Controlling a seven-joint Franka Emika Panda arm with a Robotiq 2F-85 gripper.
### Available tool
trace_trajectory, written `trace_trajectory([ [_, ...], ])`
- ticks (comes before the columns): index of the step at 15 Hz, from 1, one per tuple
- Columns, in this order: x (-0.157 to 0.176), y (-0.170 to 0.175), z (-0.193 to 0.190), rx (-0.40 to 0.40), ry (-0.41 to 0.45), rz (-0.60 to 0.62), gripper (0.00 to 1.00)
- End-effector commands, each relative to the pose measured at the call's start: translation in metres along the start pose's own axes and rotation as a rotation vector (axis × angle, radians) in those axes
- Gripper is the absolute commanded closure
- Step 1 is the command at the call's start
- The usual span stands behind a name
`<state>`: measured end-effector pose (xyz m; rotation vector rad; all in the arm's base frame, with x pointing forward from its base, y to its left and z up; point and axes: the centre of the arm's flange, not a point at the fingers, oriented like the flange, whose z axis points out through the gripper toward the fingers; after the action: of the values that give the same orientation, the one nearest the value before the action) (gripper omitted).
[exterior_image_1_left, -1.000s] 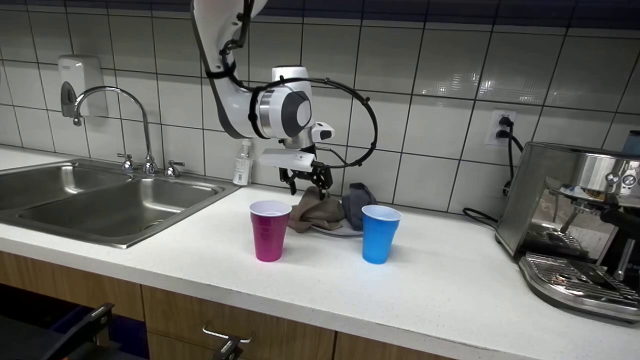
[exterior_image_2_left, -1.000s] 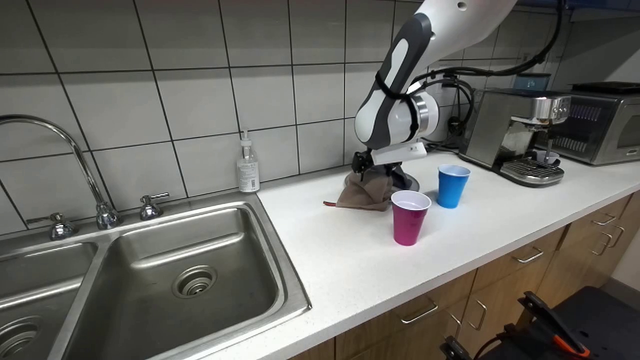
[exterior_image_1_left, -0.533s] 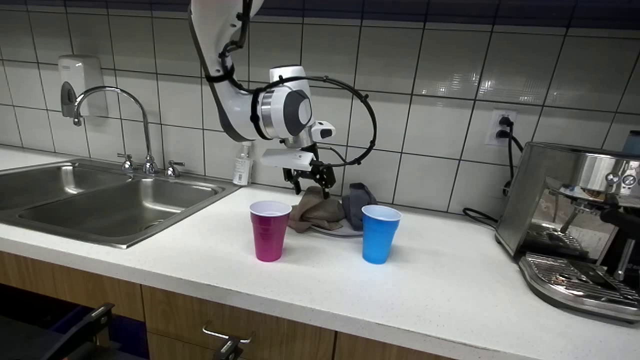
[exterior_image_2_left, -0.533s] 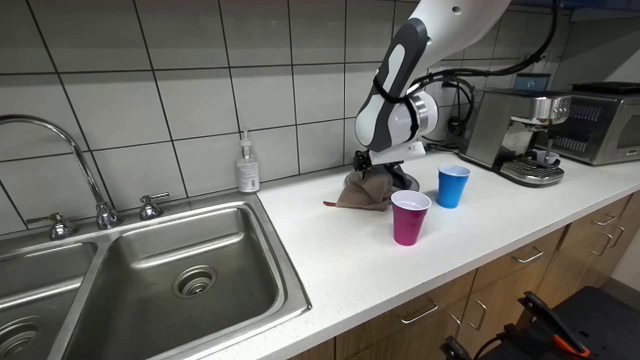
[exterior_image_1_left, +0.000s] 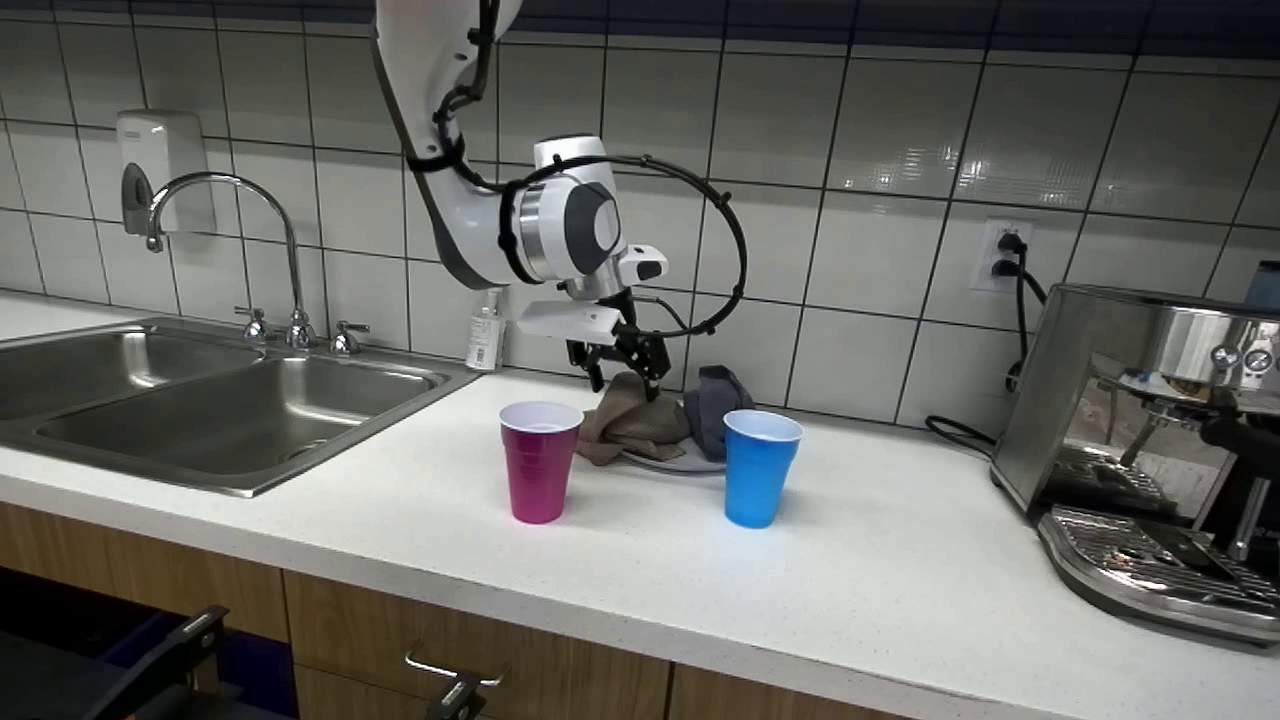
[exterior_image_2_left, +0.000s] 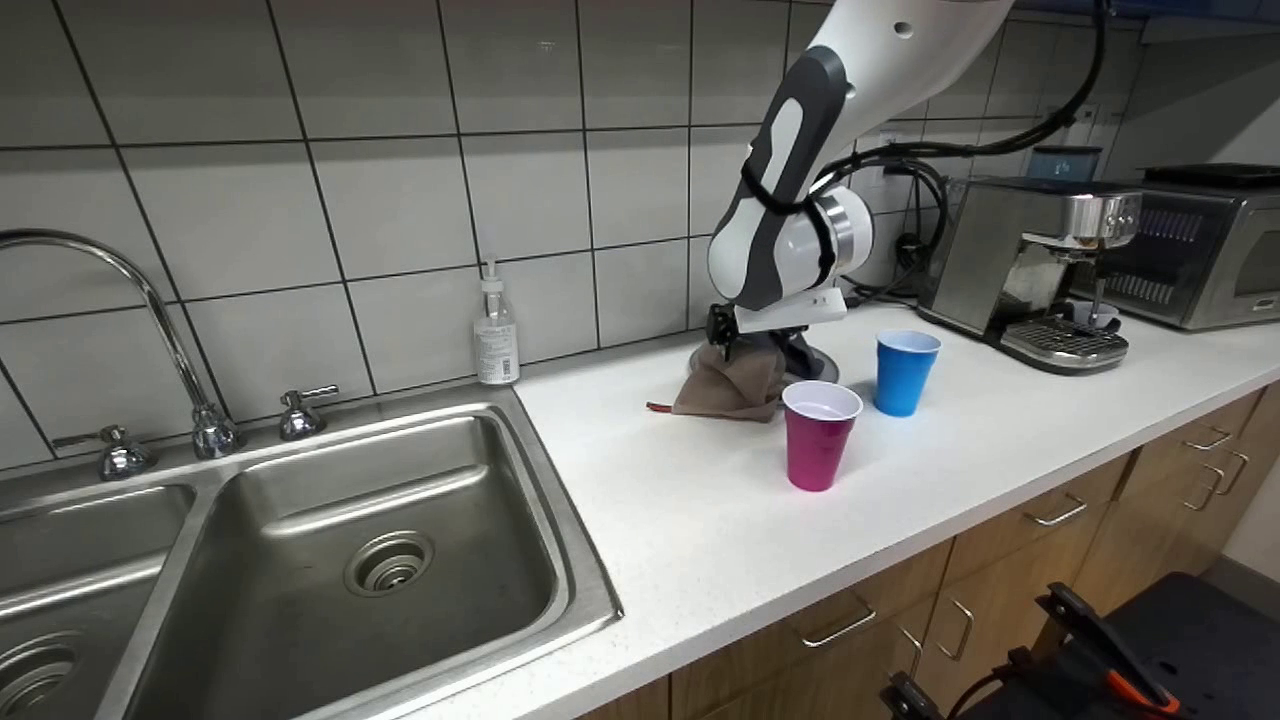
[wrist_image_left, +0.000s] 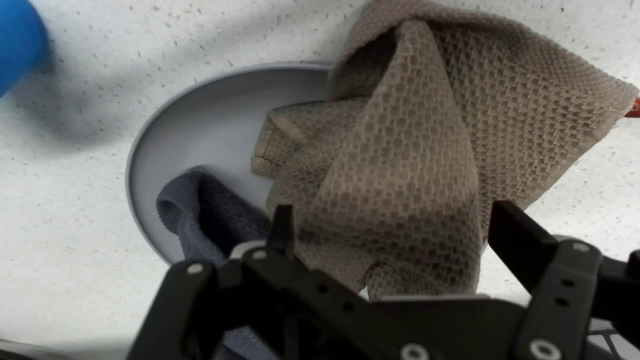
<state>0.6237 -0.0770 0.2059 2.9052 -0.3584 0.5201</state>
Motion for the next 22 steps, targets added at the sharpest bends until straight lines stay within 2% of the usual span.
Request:
trace_trajectory([
  [1,0.005,-0.005,-0.001,-0.024,0.0,0.02,0.0],
  [2,0.005,-0.005,-0.001,-0.026,0.0,0.022,0.0],
  [3,0.005,-0.005,-0.001,-0.028,-0.001,0.023,0.25],
  [4,0.005,-0.005,-0.001,-0.031,0.003,0.02,0.28],
  [5,0.018,0.011,0.018,-0.026,-0.004,0.011,0.34],
  [13,0.028,0.039,0.037,-0.049,-0.006,0.044,0.97],
  [17,0.026,0.041,0.036,-0.043,-0.006,0.044,0.99],
  [22,0.019,0.044,0.009,0.009,0.015,0.041,0.99],
])
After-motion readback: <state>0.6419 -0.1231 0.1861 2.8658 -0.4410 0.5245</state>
